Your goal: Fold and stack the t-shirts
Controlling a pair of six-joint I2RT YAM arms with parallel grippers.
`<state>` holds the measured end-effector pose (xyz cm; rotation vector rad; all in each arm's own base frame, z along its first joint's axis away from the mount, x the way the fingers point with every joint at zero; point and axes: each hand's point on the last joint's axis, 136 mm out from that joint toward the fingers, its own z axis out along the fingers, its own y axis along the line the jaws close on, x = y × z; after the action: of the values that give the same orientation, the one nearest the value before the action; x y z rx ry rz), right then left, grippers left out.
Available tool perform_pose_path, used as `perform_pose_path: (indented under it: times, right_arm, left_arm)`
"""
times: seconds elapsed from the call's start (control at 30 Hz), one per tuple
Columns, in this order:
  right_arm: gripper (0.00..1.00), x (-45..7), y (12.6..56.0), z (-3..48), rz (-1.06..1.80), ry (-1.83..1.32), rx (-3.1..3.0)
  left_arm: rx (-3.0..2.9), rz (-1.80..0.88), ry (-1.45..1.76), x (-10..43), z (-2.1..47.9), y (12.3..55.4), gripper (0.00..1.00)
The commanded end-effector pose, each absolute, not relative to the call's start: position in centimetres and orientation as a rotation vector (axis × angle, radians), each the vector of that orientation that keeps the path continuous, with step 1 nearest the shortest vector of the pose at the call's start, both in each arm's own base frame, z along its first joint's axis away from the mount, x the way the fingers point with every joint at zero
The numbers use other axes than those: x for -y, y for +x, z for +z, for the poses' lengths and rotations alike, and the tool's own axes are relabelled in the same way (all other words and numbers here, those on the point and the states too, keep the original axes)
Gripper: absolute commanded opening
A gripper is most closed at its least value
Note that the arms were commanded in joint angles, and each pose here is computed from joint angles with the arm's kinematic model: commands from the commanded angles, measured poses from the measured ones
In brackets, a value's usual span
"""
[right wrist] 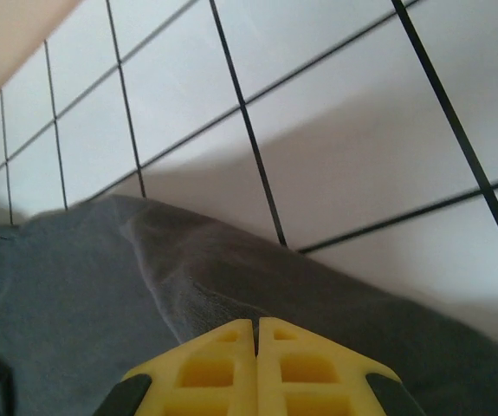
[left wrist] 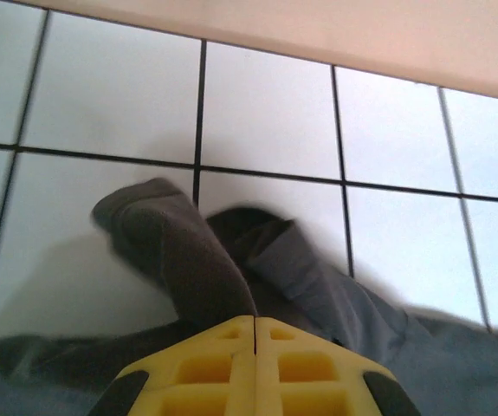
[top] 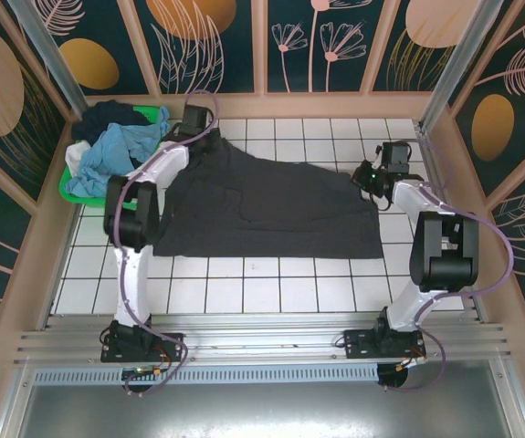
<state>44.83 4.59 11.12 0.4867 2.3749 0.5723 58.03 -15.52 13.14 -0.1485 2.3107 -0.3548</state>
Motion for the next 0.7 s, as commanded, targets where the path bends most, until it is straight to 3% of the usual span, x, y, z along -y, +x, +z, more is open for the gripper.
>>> perform_pose_path:
  times: [0.0,0.43,0.67]
  right_arm:
    - [0.0,-3.8,43.6,12.7,0.533,0.483,-2.343]
    - [0.0,0.3,40.1,10.1,0.508,0.68,-2.3]
    - [0.0,1.0,46.6,13.2,0.481,0.568,-2.282]
  left_arm:
    - [-2.195,-0.365,-0.127,14.8,17.3,56.0,0.0]
    - [-2.182,-0.347,-0.216,10.5,13.5,42.9,0.0]
    - [-2.182,-0.33,-0.191,10.9,14.7,44.4,0.0]
